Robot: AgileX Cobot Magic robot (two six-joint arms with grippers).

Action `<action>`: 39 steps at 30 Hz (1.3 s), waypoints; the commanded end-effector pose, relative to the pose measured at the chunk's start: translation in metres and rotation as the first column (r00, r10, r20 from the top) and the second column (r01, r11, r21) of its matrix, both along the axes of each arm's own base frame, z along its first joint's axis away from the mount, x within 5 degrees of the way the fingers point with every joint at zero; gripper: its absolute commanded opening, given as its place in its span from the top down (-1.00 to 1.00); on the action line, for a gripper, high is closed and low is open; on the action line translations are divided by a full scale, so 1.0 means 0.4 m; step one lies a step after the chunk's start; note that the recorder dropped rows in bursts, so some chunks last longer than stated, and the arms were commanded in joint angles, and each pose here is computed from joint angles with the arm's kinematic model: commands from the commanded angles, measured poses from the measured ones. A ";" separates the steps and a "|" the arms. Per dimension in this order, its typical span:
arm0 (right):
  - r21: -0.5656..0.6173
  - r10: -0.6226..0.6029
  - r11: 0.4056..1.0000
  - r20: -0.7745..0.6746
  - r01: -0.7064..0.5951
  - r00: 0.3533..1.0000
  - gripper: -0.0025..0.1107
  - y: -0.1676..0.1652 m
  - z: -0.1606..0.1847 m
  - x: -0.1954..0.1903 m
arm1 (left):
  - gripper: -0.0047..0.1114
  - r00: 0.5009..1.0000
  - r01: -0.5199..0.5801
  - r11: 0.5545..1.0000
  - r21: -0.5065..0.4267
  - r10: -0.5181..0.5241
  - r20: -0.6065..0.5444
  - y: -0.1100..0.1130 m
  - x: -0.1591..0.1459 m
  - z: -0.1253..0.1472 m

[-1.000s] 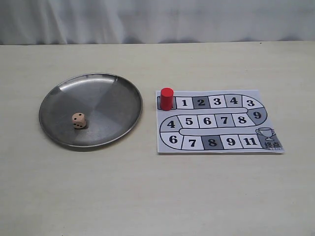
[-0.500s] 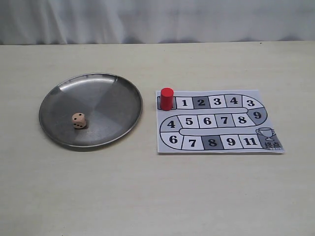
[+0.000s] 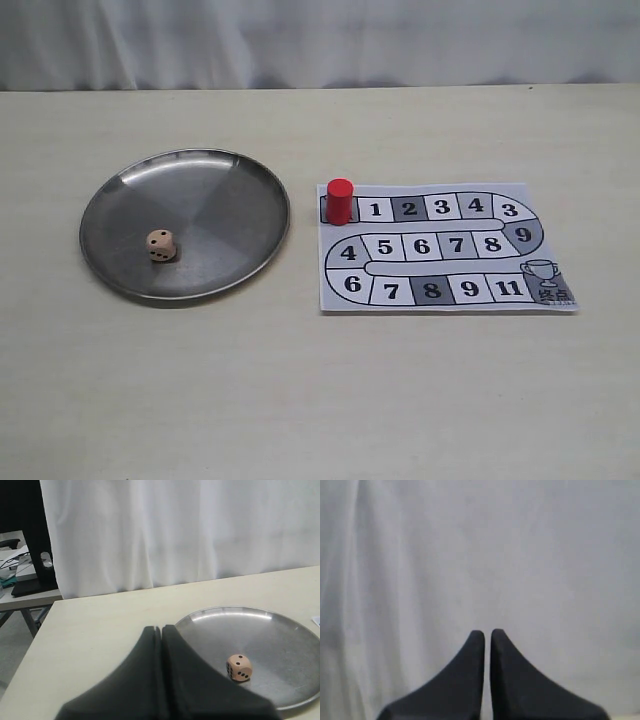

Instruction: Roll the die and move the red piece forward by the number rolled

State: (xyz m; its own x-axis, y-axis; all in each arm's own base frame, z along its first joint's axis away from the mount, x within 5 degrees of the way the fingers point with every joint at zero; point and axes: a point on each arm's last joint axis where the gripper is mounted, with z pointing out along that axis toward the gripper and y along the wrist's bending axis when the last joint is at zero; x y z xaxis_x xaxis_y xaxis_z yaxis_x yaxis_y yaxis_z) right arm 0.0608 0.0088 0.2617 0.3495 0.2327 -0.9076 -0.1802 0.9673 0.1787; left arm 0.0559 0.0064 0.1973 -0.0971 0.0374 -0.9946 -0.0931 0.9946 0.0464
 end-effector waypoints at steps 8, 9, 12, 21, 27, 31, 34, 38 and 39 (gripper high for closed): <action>-0.074 0.063 0.988 -0.611 -0.136 0.789 0.88 0.039 -0.052 0.262 | 0.92 1.000 -0.002 1.000 -0.001 0.002 0.008 0.000 0.000 0.001; -0.075 0.076 0.984 -0.646 -0.162 0.760 0.88 0.049 -0.063 0.285 | 0.92 1.000 -0.002 1.000 -0.001 0.002 0.008 0.000 0.000 0.001; -0.093 0.089 0.966 -0.758 -0.242 0.646 0.88 0.088 -0.106 0.362 | 0.92 1.000 -0.002 1.000 -0.001 0.002 0.008 0.000 0.000 0.001; -0.207 -0.092 0.946 -0.910 -0.250 0.405 0.88 0.178 -0.183 0.592 | 0.92 1.000 -0.002 1.000 -0.001 0.002 0.008 0.000 0.000 0.001; -0.250 -0.129 0.903 -0.933 -0.350 0.335 0.88 0.304 -0.206 0.656 | 0.92 1.000 -0.002 1.000 -0.001 0.002 0.008 0.000 0.000 0.001; -0.257 -0.101 0.851 -0.936 -0.457 0.338 0.88 0.420 -0.194 0.675 | 0.92 1.000 -0.002 1.000 -0.001 0.002 0.008 0.000 0.000 0.001; -0.265 -0.117 0.816 -0.946 -0.514 0.302 0.88 0.500 -0.179 0.700 | 0.92 1.000 -0.002 1.000 -0.001 0.002 0.008 0.000 0.000 0.001; -0.220 -0.107 0.759 -0.971 -0.613 0.215 0.88 0.585 -0.170 0.747 | 0.92 1.000 -0.002 1.000 -0.001 0.002 0.008 0.000 0.000 0.001; -0.183 -0.083 0.745 -0.980 -0.642 0.183 0.88 0.605 -0.168 0.759 | 0.92 1.000 -0.002 1.000 -0.001 0.002 0.008 0.000 0.000 0.001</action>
State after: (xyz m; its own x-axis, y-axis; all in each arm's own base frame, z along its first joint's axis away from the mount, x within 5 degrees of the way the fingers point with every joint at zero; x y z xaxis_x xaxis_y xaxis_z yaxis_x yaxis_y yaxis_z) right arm 0.3559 0.2333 0.1946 -0.7522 -0.3988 -0.5245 -0.4524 0.8914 -0.0290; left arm 0.0559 0.0064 0.1973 -0.0971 0.0374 -0.9946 -0.0931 0.9946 0.0464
